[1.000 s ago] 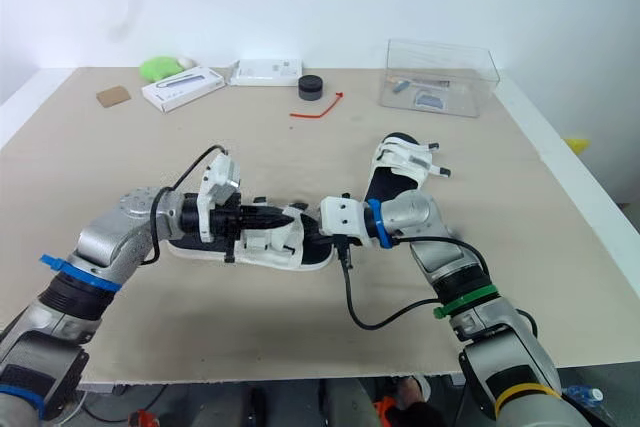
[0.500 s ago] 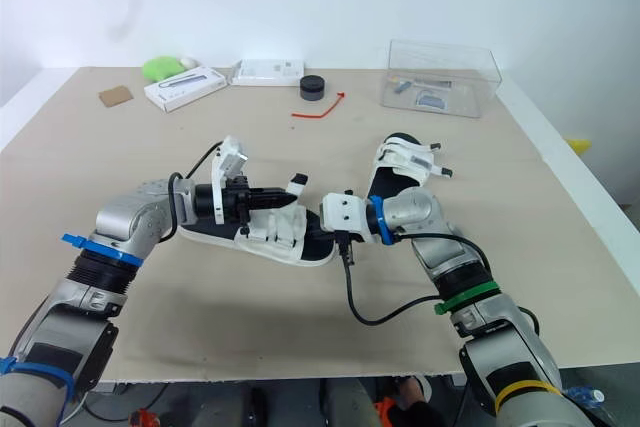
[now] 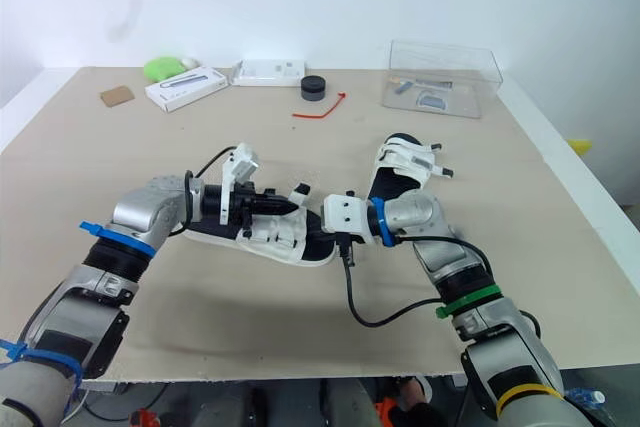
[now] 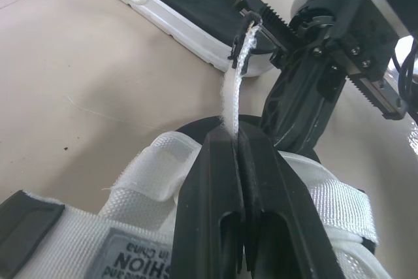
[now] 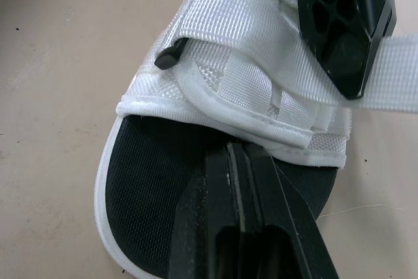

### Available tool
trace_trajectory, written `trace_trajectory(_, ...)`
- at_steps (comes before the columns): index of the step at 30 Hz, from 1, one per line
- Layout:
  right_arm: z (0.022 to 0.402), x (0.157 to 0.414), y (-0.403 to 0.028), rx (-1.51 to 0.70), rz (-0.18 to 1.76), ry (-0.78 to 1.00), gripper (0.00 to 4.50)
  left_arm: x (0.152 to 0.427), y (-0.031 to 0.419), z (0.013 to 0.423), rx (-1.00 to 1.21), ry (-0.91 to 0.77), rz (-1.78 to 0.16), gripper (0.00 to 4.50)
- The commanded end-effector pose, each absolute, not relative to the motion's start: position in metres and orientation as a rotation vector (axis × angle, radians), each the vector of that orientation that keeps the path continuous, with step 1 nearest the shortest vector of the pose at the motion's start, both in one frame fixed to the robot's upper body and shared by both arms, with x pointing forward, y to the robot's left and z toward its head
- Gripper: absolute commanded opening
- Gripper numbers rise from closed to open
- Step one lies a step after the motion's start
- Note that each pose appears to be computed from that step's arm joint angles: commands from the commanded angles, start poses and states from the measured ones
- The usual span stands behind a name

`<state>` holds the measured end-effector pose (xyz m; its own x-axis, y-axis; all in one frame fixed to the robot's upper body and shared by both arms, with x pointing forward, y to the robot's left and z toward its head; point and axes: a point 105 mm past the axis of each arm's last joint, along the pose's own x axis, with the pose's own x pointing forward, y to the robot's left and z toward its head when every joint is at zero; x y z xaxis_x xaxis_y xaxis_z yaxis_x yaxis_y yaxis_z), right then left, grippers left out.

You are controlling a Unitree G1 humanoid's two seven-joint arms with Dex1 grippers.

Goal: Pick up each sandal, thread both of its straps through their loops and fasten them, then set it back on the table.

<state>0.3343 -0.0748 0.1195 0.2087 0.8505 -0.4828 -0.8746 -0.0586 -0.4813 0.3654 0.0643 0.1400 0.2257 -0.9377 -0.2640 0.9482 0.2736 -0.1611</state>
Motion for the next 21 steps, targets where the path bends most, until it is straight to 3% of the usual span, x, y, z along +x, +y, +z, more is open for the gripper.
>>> trace_trajectory(1,0.099,0.330,-0.086,-0.846,1.418,0.144,0.00,0.375,0.072,0.148,0.138,0.273,-1.259,1.15)
trace_trajectory(3,0.099,0.329,-0.087,-0.848,1.417,0.145,0.00,0.378,0.073,0.158,0.131,0.228,-1.250,1.83)
trace_trajectory(11,0.099,0.330,-0.086,-0.850,1.417,0.142,0.00,0.395,0.083,0.202,0.165,0.057,-1.196,1.83)
trace_trajectory(15,0.100,0.331,-0.086,-0.854,1.413,0.137,0.00,0.388,0.068,0.223,0.210,-0.072,-1.270,1.83)
trace_trajectory(21,0.101,0.332,-0.085,-0.852,1.409,0.135,0.00,0.373,0.053,0.200,0.238,-0.006,-1.399,0.50)
